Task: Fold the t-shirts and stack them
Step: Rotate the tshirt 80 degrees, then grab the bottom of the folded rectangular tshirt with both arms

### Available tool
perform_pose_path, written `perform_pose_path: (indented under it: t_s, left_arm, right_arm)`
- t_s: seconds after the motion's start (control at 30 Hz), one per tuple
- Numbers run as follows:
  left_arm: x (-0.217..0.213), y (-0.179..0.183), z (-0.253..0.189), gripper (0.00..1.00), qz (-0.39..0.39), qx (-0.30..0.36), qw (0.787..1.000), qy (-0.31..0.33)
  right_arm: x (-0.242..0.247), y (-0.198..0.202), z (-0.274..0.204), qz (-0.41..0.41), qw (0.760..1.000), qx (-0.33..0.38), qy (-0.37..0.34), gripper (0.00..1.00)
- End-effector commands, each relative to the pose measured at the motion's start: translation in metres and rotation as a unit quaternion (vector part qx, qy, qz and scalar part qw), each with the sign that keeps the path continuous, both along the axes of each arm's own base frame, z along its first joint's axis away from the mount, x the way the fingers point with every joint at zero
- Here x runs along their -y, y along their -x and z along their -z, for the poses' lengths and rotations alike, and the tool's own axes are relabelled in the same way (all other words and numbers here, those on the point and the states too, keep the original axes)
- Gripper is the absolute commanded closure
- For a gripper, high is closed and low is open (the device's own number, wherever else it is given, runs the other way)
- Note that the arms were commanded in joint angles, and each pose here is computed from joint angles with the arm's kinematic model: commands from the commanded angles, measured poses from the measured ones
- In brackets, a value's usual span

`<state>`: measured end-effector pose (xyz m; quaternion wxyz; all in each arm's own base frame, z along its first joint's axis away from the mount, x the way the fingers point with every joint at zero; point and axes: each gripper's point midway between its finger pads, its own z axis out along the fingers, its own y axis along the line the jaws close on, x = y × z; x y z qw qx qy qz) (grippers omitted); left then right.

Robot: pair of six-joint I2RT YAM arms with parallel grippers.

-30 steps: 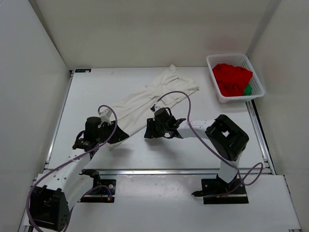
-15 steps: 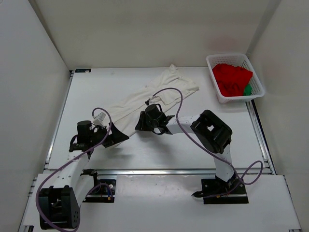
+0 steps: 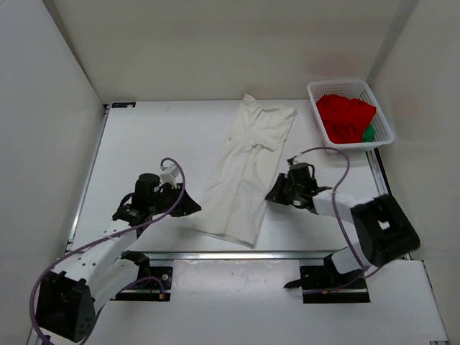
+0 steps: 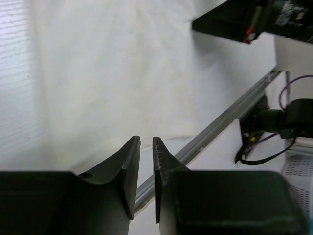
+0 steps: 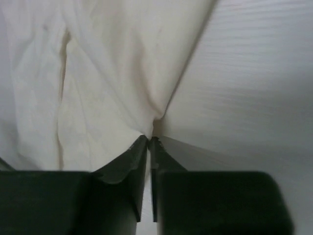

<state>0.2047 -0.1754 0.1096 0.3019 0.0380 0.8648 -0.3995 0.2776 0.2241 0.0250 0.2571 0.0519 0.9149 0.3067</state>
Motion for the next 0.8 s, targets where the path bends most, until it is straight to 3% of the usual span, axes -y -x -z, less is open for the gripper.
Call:
perform_pose_path:
  t_s: [0.0,0.1,0.13,0.27,0.37,0.53,0.77]
  left_arm:
    - [-0.002,-0.011,0.007,0.72,-0.036,0.020,0.996,-0.073]
    - [-0.002,-0.006,0.024,0.60,-0.029,0.005,0.993,-0.115]
    - [-0.003,-0.003,0.032,0.57,-0.028,-0.009,0.991,-0.128]
    - [0.009,0.019,0.058,0.41,0.012,-0.038,0.987,-0.155]
    - [0.018,0.033,0.074,0.34,0.038,-0.057,0.985,-0.158]
    - [0.029,0.043,0.083,0.34,0.058,-0.074,0.984,-0.150]
    - [0.037,0.055,0.096,0.35,0.083,-0.095,0.979,-0.158]
  right_arm:
    - [0.044,0.018,-0.007,-0.016,1.000,0.005,0.019,0.87]
    - [0.069,0.032,-0.016,0.000,0.998,0.021,0.052,0.68]
    - [0.071,0.034,-0.027,0.004,0.998,0.041,0.048,0.67]
    - [0.070,0.078,-0.022,-0.005,0.999,0.014,0.049,0.64]
    - [0.066,0.112,-0.014,-0.008,0.999,-0.010,0.044,0.62]
    - [0.056,0.155,-0.003,-0.018,0.999,-0.048,0.015,0.63]
    - [0.036,0.173,0.003,-0.053,0.996,-0.067,-0.030,0.62]
